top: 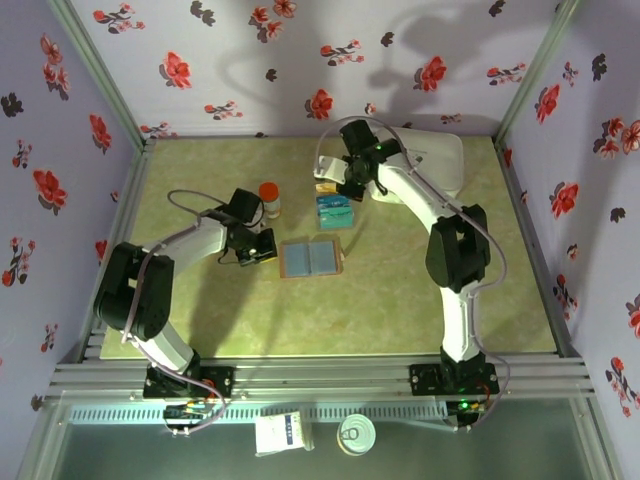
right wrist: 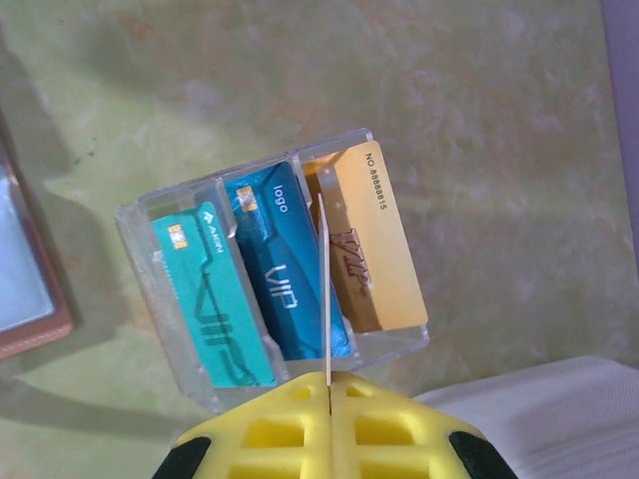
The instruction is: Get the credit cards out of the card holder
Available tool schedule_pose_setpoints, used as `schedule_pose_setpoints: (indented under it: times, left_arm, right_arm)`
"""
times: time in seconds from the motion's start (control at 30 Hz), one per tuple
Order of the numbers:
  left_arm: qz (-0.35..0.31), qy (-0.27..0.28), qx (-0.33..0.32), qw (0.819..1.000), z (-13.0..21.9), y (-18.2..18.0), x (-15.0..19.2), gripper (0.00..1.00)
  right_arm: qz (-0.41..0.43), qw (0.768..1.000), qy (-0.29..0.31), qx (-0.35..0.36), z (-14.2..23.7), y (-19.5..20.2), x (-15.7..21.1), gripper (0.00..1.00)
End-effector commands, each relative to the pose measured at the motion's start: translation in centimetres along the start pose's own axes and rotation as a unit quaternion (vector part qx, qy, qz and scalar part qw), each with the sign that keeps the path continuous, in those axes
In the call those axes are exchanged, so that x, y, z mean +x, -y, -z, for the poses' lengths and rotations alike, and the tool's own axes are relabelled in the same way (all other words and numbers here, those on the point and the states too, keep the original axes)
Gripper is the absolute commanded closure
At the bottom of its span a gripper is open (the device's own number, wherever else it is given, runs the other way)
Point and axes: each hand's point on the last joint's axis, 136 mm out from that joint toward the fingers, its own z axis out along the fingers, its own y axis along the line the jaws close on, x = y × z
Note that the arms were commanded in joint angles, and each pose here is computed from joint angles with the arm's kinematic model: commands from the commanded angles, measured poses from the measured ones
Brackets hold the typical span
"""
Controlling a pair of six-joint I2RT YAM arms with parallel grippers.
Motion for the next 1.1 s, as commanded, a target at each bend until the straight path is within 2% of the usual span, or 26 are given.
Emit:
schedule_pose_setpoints:
  times: [0.0, 0.33, 0.9, 0.97, 1.07]
  left_arm:
    - [-0.001, 0.003, -0.008, 1.0, 0.5, -0.8, 0.2, 0.95]
    - [0.004, -0.003, -0.011, 1.0, 0.3, -1.3, 0.1, 0.95]
    - [0.009, -0.011, -0.013, 1.0, -0.1, -1.7, 0.1, 0.96]
    - [0.01, -0.01, -0.013, 1.0, -0.1, -1.7, 0.1, 0.95]
    - [0.011, -0.01, -0.013, 1.0, 0.0, -1.8, 0.2, 0.95]
  right_arm:
    - [0.029, 0.999, -0.017, 0.006, -0.3, 1.1, 0.4, 1.0]
    - [0.059, 0.998, -0.012, 0.015, -2.4, 2.9, -0.6, 1.0]
    - [0.1, 0.995, -0.024, -0.009, -4.3, 1.8, -0.4, 0.98]
    - [0.101, 0.995, -0.022, -0.005, -4.3, 1.9, -0.6, 0.96]
    - [0.089, 0.995, -0.021, 0.029, -3.8, 3.4, -1.0, 0.85]
